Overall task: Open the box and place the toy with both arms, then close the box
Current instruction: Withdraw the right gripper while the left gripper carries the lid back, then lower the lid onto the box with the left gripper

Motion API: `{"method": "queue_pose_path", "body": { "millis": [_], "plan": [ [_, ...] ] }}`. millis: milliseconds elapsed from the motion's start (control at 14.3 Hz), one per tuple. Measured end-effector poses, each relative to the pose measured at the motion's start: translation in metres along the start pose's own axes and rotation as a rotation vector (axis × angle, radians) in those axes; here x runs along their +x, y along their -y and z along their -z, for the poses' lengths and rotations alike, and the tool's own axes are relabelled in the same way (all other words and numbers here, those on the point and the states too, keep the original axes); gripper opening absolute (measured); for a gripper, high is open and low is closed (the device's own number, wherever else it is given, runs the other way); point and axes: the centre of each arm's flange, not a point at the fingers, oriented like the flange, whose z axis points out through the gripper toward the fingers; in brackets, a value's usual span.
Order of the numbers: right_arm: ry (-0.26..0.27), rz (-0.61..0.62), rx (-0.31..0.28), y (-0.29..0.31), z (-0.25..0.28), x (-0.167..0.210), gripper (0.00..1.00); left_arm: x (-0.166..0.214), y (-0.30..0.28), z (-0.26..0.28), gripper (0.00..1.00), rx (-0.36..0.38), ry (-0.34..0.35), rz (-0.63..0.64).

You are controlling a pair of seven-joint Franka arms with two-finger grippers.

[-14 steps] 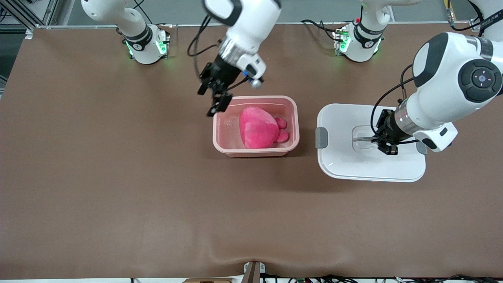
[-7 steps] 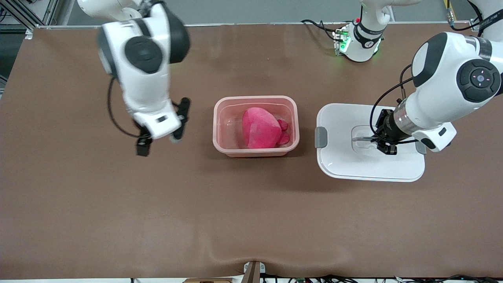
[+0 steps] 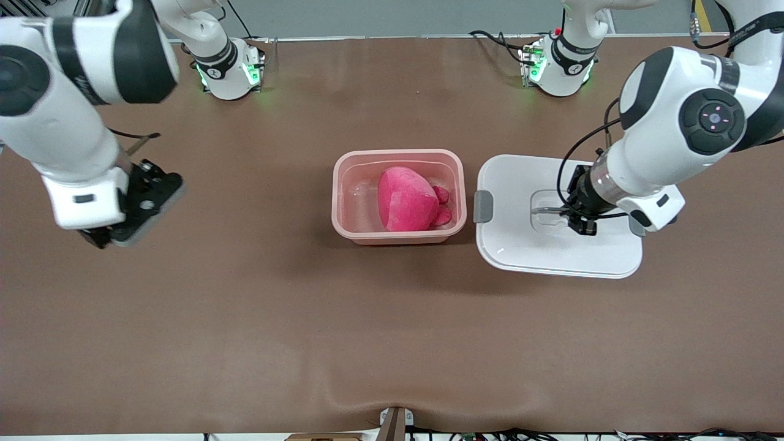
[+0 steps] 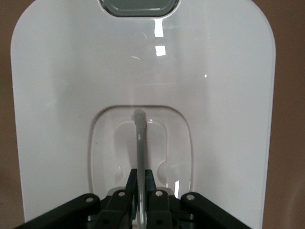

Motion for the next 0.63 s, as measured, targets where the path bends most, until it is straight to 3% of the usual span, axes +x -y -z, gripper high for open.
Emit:
{"method": "queue_pose_path", "body": {
  "millis": [279, 627],
  "plan": [
    [-0.013, -0.225, 0.048, -0.036, -0.003, -0.07, 1.0, -0.027, 0.008, -0.002, 0.07, 0.003, 0.006, 0.021],
    [-0.024, -0.596, 0.155, -0.058, -0.019, -0.135, 1.0, -0.074, 0.02, -0.011, 0.07, 0.002, 0.007, 0.043]
  ]
}}
